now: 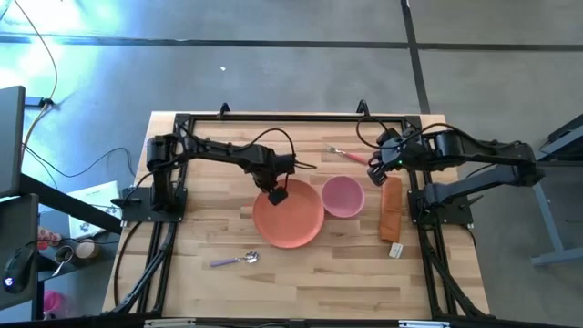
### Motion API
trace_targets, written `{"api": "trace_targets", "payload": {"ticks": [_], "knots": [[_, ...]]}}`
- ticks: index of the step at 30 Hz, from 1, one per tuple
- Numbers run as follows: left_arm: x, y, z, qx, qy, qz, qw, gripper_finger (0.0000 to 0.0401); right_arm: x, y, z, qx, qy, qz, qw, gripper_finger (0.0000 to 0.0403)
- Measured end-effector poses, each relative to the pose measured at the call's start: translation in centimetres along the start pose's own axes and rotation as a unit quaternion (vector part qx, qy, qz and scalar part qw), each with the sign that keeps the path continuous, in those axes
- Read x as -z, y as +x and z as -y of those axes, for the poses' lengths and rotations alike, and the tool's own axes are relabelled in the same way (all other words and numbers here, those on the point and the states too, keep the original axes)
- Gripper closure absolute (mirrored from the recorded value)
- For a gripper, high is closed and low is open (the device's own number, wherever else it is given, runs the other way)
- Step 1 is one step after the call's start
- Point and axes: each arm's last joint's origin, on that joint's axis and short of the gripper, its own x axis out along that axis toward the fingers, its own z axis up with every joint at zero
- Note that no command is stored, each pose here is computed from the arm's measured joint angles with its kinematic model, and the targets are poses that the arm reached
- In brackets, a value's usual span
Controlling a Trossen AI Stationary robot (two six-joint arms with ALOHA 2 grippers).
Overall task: Set table place
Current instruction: Move the plate to the center, then put the bowl on the plate
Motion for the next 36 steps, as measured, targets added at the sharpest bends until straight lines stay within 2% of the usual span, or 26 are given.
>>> {"api": "trace_targets", "payload": {"ticks": [4,9,13,17,20,22,26,30,36], "knots": [[-0.1,-0.1,-0.3,-0.007,-0.009,0.002,1.000,0.0385,0.0,0.0,0.0,-0.007,0.002,-0.004,1.000,0.0403],[-0.2,-1.5,-0.8,-0.036,0.005,-0.013,0.999,0.0330,0.1,0.1,-0.2,-0.027,0.006,-0.023,0.999,0.0394],[-1.1,-3.9,-0.6,-0.070,0.024,0.006,0.997,0.0273,0.2,0.8,-0.6,-0.014,0.009,-0.045,0.999,0.0358],[-2.5,-6.5,0.0,-0.056,0.048,0.048,0.996,0.0219,0.1,2.2,-1.2,0.017,0.026,-0.081,0.996,0.0314],[-3.3,-8.6,0.2,-0.057,0.062,0.076,0.994,0.0187,0.2,3.9,-1.7,0.041,0.045,-0.113,0.992,0.0288],[-3.4,-10.3,0.1,-0.076,0.069,0.092,0.990,0.0172,1.1,5.6,-1.9,0.043,0.059,-0.140,0.987,0.0276],[-3.0,-13.6,-0.6,-0.113,0.071,0.123,0.983,0.0158,4.4,9.9,-2.4,0.010,0.096,-0.186,0.978,0.0267],[-2.0,-16.0,-1.3,-0.110,0.065,0.155,0.980,0.0157,7.0,13.1,-2.2,-0.031,0.143,-0.209,0.967,0.0266],[-0.8,-17.9,-2.1,-0.120,0.052,0.176,0.976,0.0159,8.3,15.0,-2.2,-0.076,0.167,-0.195,0.963,0.0266]]}}
